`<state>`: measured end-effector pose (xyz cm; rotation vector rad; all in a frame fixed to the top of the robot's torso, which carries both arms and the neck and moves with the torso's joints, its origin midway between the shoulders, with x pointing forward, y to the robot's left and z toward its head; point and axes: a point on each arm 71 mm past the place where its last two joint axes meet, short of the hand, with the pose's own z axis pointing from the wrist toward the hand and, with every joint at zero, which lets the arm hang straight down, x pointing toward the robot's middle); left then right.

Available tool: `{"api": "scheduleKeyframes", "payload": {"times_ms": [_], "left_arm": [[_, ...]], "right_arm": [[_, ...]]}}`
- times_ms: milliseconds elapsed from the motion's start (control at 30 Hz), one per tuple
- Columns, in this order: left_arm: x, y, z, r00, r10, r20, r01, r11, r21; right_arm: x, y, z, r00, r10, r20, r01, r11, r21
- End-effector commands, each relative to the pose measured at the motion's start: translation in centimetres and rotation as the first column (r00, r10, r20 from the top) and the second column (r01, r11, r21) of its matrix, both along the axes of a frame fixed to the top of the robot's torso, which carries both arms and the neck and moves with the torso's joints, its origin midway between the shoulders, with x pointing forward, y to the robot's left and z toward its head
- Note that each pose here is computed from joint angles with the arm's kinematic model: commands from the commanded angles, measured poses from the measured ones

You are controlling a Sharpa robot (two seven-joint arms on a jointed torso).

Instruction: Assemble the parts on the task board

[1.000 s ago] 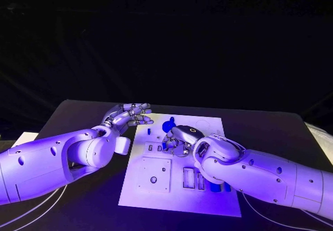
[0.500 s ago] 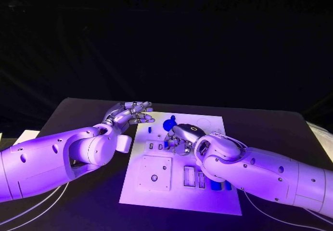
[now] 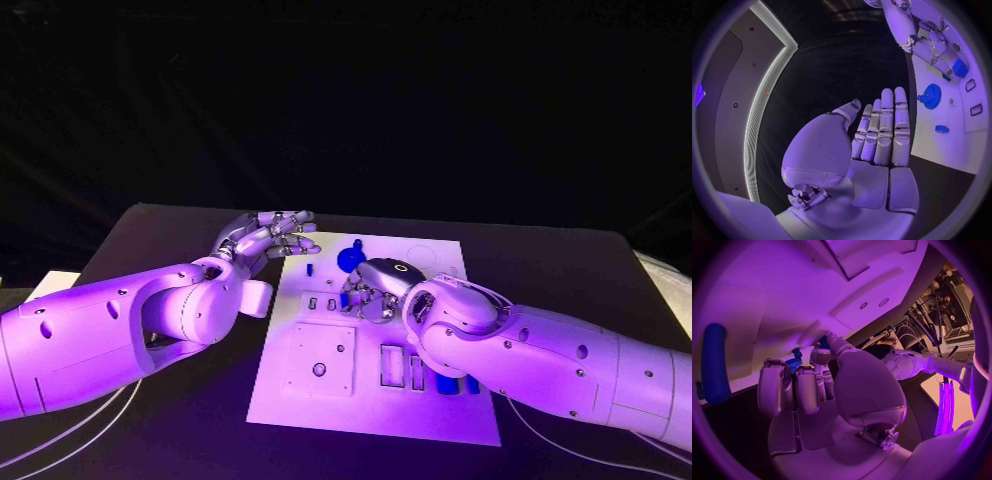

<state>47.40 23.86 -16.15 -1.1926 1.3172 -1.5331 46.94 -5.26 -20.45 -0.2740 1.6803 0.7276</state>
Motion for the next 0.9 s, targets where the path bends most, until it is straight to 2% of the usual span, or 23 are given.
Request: {"api": "scheduleKeyframes", "payload": {"times_ms": [33,500,900], "left_arm": [[0.02,-0.19,0.15,1.000,-0.012,0.008,0.012,1.000,-0.010],[0.07,-0.23,0.17,1.000,-0.009,0.013,0.009,1.000,-0.010],[0.16,-0.16,0.16,1.000,0.027,0.016,-0.027,1.000,-0.002]], "right_arm": [[-0.10,-0.04,-0.49,1.000,-0.004,-0.015,0.003,0.999,-0.039],[-0.19,0.03,-0.18,1.000,-0.007,0.009,0.007,1.000,-0.003],[-0.53,-0.07,0.45,0.998,-0.007,0.056,0.004,0.998,0.067]]}}
